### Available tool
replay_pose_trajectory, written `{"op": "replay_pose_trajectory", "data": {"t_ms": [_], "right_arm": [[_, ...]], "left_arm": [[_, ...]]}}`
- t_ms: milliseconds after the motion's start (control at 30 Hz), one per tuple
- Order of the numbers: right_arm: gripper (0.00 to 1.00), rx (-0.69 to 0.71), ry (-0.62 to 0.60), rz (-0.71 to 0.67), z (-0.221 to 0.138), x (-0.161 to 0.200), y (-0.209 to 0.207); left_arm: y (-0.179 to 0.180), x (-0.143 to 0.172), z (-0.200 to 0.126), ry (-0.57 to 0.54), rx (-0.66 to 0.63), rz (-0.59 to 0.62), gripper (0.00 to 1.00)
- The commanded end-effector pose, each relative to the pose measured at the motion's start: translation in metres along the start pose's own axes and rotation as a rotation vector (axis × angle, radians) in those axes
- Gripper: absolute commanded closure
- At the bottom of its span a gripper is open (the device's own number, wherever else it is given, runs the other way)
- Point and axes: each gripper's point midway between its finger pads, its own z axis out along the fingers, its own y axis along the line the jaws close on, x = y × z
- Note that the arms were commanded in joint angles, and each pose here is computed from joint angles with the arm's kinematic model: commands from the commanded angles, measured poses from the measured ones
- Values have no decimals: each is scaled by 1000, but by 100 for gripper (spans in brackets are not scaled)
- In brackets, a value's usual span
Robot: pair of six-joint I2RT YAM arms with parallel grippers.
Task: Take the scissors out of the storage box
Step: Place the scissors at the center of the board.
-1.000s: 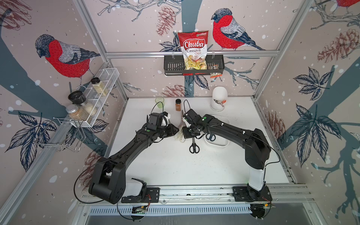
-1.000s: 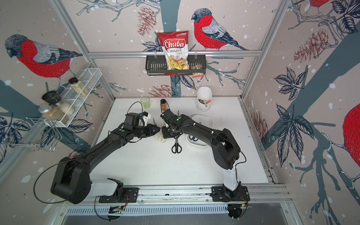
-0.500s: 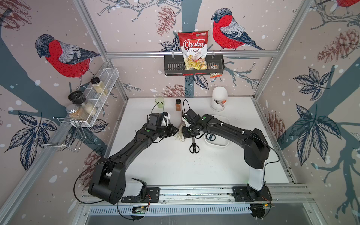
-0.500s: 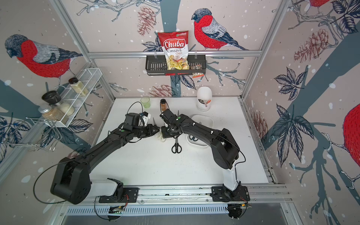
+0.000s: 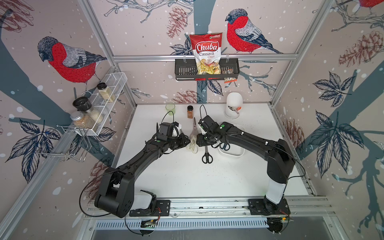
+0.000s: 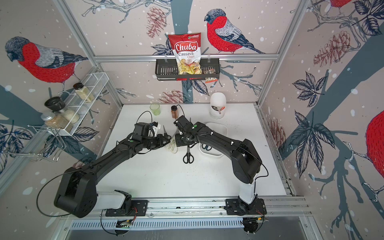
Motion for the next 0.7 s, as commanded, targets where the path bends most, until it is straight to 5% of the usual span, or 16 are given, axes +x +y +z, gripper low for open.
{"op": "replay_pose_trajectory", "data": {"t_ms": [0, 267, 667], "right_arm": [[51, 44, -52, 78, -11, -8, -26], [51, 24, -114, 206, -35, -12, -74], [51, 21, -80, 185, -26, -10, -80]], "left_arm": [[2, 1, 3, -23, 22, -11, 88], [23, 35, 4, -30, 43, -85, 88], [41, 76, 12, -11, 21, -144, 88]]}}
